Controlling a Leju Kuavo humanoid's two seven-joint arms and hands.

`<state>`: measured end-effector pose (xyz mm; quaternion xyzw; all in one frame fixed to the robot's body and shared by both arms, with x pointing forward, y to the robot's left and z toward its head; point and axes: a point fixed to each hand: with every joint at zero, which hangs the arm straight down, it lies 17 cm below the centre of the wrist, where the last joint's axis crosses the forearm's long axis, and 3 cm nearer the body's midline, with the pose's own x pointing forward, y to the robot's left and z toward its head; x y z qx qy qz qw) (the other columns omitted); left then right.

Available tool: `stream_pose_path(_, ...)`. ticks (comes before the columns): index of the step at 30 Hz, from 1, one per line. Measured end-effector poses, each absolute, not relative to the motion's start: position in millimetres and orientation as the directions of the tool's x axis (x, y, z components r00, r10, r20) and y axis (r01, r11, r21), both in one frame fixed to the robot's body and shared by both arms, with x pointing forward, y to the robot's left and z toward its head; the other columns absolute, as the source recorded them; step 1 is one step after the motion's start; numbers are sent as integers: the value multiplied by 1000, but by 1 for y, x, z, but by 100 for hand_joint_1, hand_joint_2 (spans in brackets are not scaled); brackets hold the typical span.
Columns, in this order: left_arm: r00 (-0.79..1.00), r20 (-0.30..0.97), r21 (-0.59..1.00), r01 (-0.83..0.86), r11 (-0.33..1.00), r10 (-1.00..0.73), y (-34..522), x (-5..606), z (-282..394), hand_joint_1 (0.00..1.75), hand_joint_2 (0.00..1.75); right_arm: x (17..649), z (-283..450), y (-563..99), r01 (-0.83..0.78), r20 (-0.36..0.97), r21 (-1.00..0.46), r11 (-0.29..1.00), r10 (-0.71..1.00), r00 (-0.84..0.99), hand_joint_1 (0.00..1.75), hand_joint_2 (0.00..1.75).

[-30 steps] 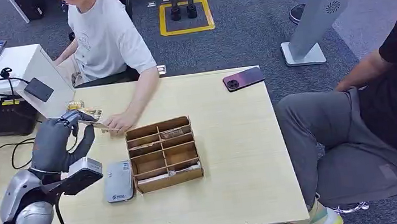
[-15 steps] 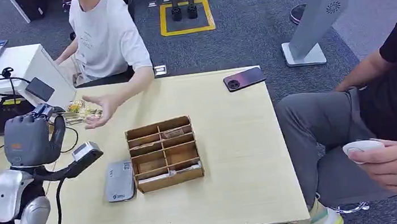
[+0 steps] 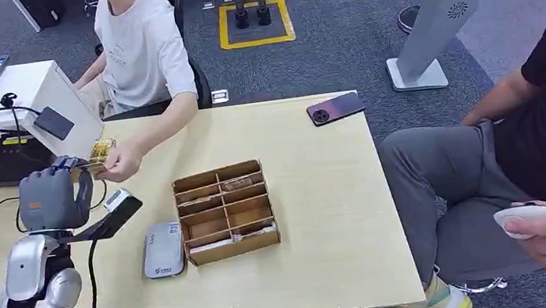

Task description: Pass the card to the sensor for recognition and then transmit it.

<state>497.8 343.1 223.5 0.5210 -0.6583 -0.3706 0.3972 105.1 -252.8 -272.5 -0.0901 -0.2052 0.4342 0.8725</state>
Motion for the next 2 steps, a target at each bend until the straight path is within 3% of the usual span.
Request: stream_pose_path(2,-149,146,901,-389,194,-978,342,498,223,0,175,106,-272,-252,-717,287,-334,611,791,540,0,0)
